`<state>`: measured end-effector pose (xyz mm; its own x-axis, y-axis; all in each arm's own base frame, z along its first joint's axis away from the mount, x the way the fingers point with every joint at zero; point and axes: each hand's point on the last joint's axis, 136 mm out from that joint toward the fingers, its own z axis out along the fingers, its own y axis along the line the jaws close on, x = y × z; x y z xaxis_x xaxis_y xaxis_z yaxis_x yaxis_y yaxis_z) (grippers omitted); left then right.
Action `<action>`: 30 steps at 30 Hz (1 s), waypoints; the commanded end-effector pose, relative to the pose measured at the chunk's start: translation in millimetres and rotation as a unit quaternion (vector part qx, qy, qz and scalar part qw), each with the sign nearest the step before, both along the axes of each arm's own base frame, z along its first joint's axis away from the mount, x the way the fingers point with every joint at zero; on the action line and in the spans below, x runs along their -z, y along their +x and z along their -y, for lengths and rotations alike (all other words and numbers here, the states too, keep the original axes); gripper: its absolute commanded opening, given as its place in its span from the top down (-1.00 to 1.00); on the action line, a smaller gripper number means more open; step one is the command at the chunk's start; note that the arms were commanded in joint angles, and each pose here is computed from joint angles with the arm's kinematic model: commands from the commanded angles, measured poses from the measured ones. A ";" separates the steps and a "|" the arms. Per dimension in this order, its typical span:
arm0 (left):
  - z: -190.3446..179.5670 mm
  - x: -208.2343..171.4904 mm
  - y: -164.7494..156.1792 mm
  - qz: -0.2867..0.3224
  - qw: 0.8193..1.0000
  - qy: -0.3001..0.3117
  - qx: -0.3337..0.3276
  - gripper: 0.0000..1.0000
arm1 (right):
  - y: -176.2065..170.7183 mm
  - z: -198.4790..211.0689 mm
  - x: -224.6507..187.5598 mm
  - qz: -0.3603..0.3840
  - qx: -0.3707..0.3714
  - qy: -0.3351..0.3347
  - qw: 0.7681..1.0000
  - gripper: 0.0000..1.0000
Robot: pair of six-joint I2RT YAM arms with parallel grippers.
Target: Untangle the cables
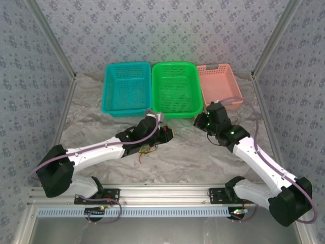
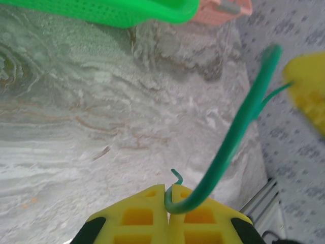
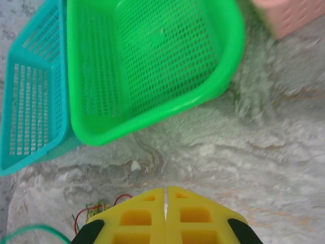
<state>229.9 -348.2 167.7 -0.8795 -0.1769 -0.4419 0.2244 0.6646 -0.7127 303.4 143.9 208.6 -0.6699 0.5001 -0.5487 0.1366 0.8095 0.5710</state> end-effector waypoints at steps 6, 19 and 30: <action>5.1 7.7 -30.0 0.035 0.982 0.121 0.143 1.00 | 39.1 32.1 -87.5 0.081 -0.005 0.002 0.997 1.00; 41.2 40.2 -63.3 0.061 0.940 0.207 0.264 1.00 | 88.8 43.9 -145.9 0.112 -0.027 0.053 0.992 1.00; 41.6 11.1 -46.3 0.098 0.956 0.194 0.195 1.00 | 85.7 54.5 -138.6 0.103 -0.019 0.035 0.994 1.00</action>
